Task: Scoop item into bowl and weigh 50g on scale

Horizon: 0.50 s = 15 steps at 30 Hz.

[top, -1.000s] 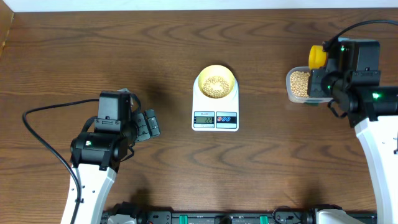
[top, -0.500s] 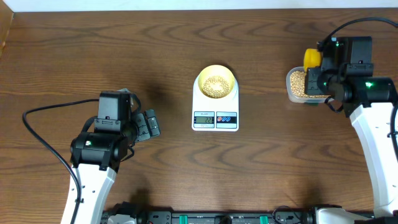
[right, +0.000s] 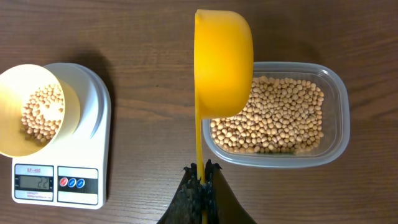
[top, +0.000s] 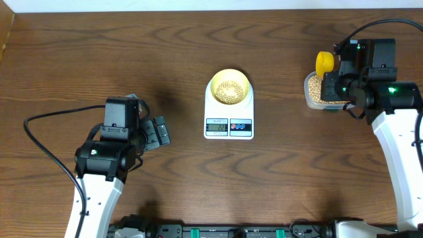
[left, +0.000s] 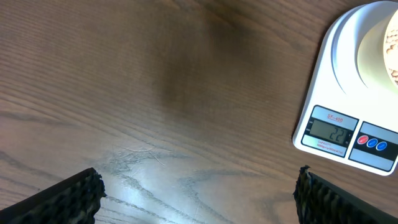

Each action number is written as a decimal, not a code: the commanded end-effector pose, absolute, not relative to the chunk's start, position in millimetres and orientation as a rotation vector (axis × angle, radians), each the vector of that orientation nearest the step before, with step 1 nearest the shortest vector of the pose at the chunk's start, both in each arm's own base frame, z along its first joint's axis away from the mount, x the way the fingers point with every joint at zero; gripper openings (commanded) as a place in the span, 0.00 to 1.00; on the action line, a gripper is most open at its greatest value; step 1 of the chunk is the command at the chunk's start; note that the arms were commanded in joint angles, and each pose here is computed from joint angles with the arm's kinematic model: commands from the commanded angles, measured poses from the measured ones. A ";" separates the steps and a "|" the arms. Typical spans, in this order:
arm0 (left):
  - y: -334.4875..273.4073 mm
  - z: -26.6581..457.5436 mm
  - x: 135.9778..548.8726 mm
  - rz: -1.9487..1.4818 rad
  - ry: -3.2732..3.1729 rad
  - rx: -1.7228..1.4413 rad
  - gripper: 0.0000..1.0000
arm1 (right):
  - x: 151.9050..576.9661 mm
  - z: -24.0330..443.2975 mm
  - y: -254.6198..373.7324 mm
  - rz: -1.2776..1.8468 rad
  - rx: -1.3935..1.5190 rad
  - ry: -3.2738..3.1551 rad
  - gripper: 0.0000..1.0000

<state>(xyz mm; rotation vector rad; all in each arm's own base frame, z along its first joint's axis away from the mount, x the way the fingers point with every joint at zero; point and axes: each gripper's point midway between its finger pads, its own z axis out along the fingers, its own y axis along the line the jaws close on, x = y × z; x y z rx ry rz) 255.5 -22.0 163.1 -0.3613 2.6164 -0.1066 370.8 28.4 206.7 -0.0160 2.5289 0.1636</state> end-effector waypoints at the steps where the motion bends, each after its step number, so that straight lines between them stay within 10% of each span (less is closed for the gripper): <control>1: -17.5 161.9 255.2 -0.078 2.619 -0.363 1.00 | 374.2 214.0 27.2 0.169 -0.018 2.509 0.01; 15: -17.5 161.8 255.1 -0.078 2.619 -0.363 1.00 | 374.9 212.1 27.3 0.170 -0.018 2.514 0.01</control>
